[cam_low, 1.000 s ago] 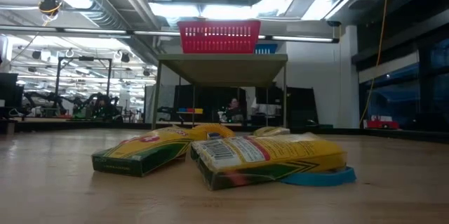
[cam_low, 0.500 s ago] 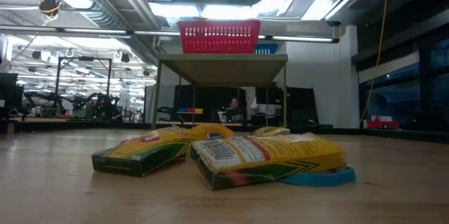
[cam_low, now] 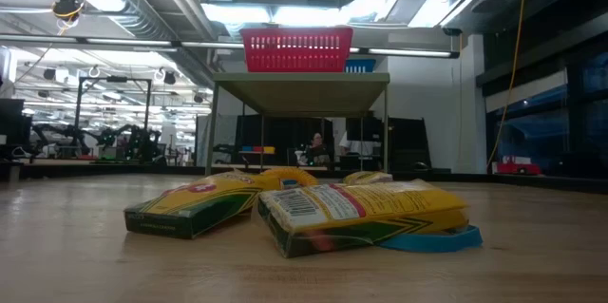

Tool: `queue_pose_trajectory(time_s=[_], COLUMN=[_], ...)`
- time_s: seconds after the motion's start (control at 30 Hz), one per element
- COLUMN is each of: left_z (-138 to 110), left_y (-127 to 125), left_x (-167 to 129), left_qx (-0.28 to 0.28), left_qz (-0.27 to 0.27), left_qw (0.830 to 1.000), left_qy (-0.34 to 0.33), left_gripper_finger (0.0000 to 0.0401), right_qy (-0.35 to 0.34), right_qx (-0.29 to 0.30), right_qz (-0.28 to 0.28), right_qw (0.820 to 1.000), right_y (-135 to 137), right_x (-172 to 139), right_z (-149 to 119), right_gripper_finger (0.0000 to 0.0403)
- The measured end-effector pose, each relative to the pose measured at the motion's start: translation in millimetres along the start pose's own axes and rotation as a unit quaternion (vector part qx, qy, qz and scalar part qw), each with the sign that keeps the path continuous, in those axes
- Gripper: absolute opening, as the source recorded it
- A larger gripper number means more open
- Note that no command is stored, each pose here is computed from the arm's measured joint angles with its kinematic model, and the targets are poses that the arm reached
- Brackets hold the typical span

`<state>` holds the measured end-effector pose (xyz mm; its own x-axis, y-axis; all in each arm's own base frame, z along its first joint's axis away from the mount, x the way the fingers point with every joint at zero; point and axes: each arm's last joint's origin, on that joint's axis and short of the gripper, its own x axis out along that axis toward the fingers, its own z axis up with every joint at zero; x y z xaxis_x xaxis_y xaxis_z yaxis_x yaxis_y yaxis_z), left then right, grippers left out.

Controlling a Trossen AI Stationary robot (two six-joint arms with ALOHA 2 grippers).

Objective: Pick & Place Office Desk Supplies
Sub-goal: Put the blue rubber band into the blue bin

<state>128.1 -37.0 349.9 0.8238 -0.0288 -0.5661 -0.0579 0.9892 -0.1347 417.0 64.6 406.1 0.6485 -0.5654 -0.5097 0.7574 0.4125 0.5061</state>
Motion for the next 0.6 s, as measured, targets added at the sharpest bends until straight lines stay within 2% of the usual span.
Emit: queue_pose_trajectory(time_s=[0.17,0.4,0.6], left_z=[0,0,0], left_y=[0,0,1], left_x=[0,0,0], left_qx=[0.000,0.000,0.004], left_qz=[0.000,0.000,0.012], left_qw=[1.000,1.000,1.000], left_qy=[0.000,0.000,-0.004], left_gripper_finger=[0.0239,0.0239,0.0239], right_qy=[0.009,0.047,0.075], right_qx=[-0.011,-0.022,-0.037], right_qz=[-0.037,-0.145,-0.166], right_qw=[0.999,0.988,0.983], right_y=[-15,-54,-71], right_x=[24,49,62], right_z=[23,52,73], right_gripper_finger=[0.0000,0.0000,0.0000])
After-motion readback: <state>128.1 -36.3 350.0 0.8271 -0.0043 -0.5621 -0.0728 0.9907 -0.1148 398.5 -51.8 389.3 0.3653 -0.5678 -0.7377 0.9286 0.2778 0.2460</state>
